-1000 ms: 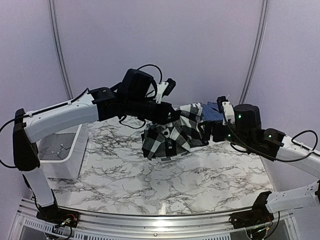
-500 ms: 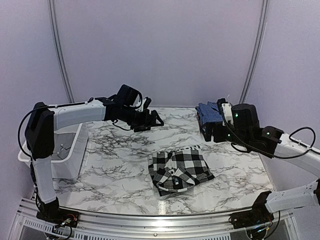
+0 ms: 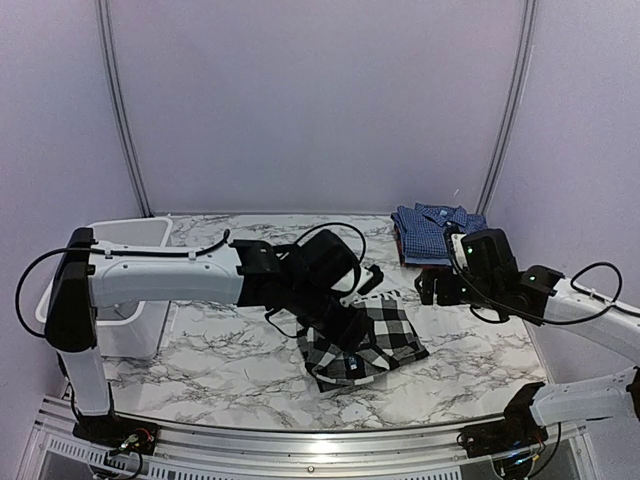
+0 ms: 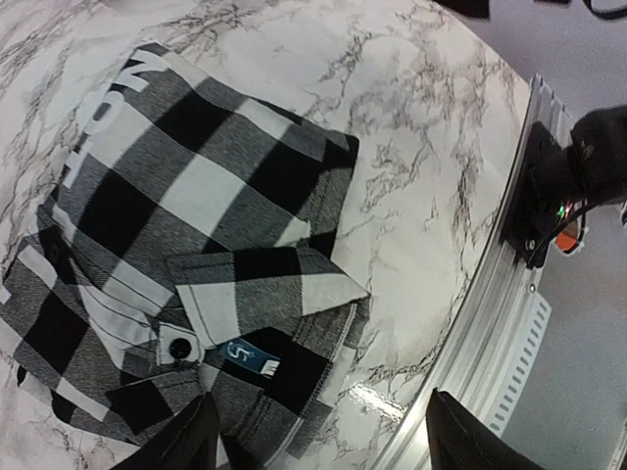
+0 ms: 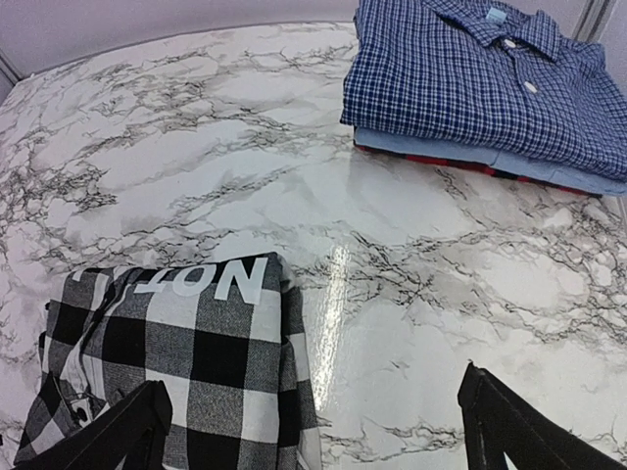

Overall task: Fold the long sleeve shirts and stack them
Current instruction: Flatten out the square-folded shirt at the center of the board.

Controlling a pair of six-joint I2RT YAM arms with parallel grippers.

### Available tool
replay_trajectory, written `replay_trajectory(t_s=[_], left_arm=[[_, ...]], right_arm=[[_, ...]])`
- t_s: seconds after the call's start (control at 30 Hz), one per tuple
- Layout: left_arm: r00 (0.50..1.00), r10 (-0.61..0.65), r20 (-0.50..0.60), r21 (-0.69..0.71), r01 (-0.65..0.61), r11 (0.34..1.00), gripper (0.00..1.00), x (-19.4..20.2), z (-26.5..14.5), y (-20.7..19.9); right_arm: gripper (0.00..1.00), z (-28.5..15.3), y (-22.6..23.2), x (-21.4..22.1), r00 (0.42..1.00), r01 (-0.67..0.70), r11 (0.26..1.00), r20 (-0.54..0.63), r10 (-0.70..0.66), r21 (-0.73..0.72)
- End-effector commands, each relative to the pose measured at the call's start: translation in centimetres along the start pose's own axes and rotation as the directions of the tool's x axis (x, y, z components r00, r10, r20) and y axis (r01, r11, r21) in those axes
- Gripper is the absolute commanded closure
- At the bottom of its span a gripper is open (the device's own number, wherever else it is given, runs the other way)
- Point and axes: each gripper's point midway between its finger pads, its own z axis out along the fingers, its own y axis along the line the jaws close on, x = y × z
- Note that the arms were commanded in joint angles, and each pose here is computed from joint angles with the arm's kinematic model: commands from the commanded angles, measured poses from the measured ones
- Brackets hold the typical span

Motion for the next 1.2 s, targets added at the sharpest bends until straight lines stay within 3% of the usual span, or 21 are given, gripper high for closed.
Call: replay_trajectory(t_s=[0.0, 0.33, 0.63, 0.73, 1.0, 1.17], left_arm=[[0.986, 0.107, -0.126, -0.125, -0.123, 0.984, 0.25, 4.1, 2.3, -0.1], [0.957, 0.206, -0.202, -0.207, -0.248, 0.946, 0.26, 6.8, 6.8, -1.7], [0.949, 0.232, -0.214, -0.321, -0.293, 0.901, 0.4, 6.8, 8.3, -0.4], [0.947, 0.242, -0.212, -0.339, -0.303, 0.89, 0.5, 6.7, 8.4, -0.1], [0.954, 0.232, -0.192, -0.347, -0.287, 0.893, 0.98, 6.0, 8.2, -0.2], [0.973, 0.2, -0.12, -0.394, -0.231, 0.89, 1.0, 3.8, 6.1, 0.4]], right_arm=[[0.01, -0.7, -0.4, 0.3, 0.999, -0.047, 0.999, 0.005, 0.047, -0.011], [0.02, -0.6, -0.5, 1.4, 0.996, -0.085, 0.996, -0.004, 0.085, -0.027], [0.02, -0.3, -0.1, 0.7, 0.997, -0.073, 0.997, 0.008, 0.073, -0.032], [0.02, -0.2, -0.1, 0.7, 0.997, -0.072, 0.997, 0.013, 0.072, -0.034], [0.02, -0.1, 0.1, 0.3, 0.998, -0.058, 0.998, 0.021, 0.059, -0.038], [0.02, -0.1, 0.2, 0.0, 0.999, -0.044, 0.998, 0.024, 0.045, -0.038]])
